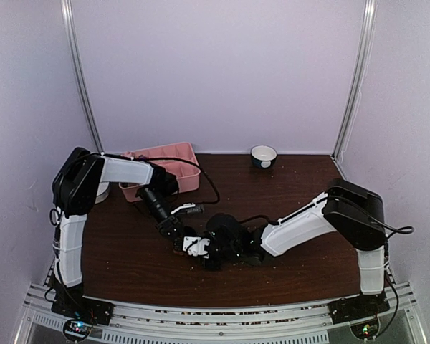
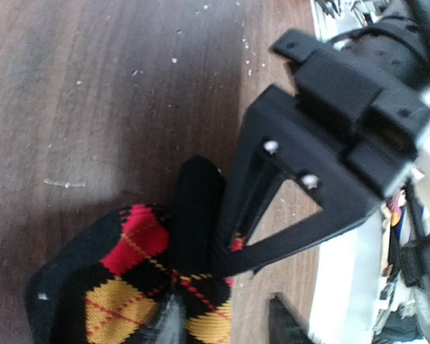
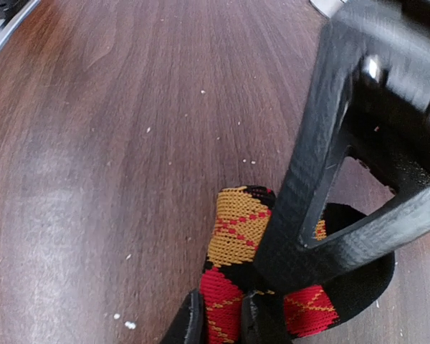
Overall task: Roll the socks
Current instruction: Roll the sock at the center of the board.
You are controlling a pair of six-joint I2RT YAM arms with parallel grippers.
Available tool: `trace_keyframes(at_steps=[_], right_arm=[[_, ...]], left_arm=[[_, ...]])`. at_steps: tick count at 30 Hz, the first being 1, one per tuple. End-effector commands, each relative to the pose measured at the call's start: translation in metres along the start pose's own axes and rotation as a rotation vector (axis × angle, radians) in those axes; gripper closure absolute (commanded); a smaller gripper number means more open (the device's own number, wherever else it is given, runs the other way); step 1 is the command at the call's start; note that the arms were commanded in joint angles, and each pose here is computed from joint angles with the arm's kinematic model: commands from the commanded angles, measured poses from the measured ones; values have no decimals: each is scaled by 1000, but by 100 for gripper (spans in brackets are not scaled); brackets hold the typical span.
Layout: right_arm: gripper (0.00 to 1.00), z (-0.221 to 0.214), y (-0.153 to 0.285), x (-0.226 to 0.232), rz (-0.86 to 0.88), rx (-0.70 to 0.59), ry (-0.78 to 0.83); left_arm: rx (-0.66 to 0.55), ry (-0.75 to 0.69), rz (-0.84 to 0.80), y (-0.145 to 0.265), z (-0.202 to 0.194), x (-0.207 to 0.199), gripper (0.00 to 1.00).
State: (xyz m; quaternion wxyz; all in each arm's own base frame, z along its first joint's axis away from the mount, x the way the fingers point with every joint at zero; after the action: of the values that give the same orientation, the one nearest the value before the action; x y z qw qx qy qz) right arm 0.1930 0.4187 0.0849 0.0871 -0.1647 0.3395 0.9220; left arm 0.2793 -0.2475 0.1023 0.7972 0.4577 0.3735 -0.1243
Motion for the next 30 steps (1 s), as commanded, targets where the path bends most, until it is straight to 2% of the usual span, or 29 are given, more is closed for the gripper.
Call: trace_keyframes(at_steps=[1, 2, 3, 9, 14, 23, 28, 30], right_arm=[[84, -76, -13, 37, 211, 323, -127], [86, -78, -14, 39, 226, 332, -142], [87, -80, -13, 39, 236, 337, -158], [95, -78, -6, 32, 284, 340, -314], [98, -70, -3, 27, 364, 322, -481], [100, -64, 4, 42, 509, 309, -817], [100, -63, 5, 46, 527, 303, -981], [100, -62, 1, 43, 513, 318, -1012]], left_arm=[[-41, -65, -7, 22, 2, -19, 25], [-47, -70, 3, 26, 2, -20, 5], [-57, -75, 22, 31, 2, -22, 2], [-137, -136, 264, 75, -3, -32, 2], [-137, -173, 416, 88, -6, -40, 2], [-121, -142, 432, 78, -10, -24, 2], [-236, -249, 668, 108, -11, -56, 2], [-293, -242, 809, 123, -14, -63, 2]])
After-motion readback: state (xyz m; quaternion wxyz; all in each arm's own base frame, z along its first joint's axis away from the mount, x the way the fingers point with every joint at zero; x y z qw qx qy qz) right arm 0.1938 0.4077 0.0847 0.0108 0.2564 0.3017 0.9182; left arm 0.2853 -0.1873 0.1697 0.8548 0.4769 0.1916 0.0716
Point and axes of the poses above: each gripper's point midway between its finger pads, its own y axis back along the fingers, its own x axis along the line the jaws close on, z = x × y, the point moved 9 cm from there along y, back along the fingers, and after that the axes turned 4 degrees about y, right-handed, at the moved point
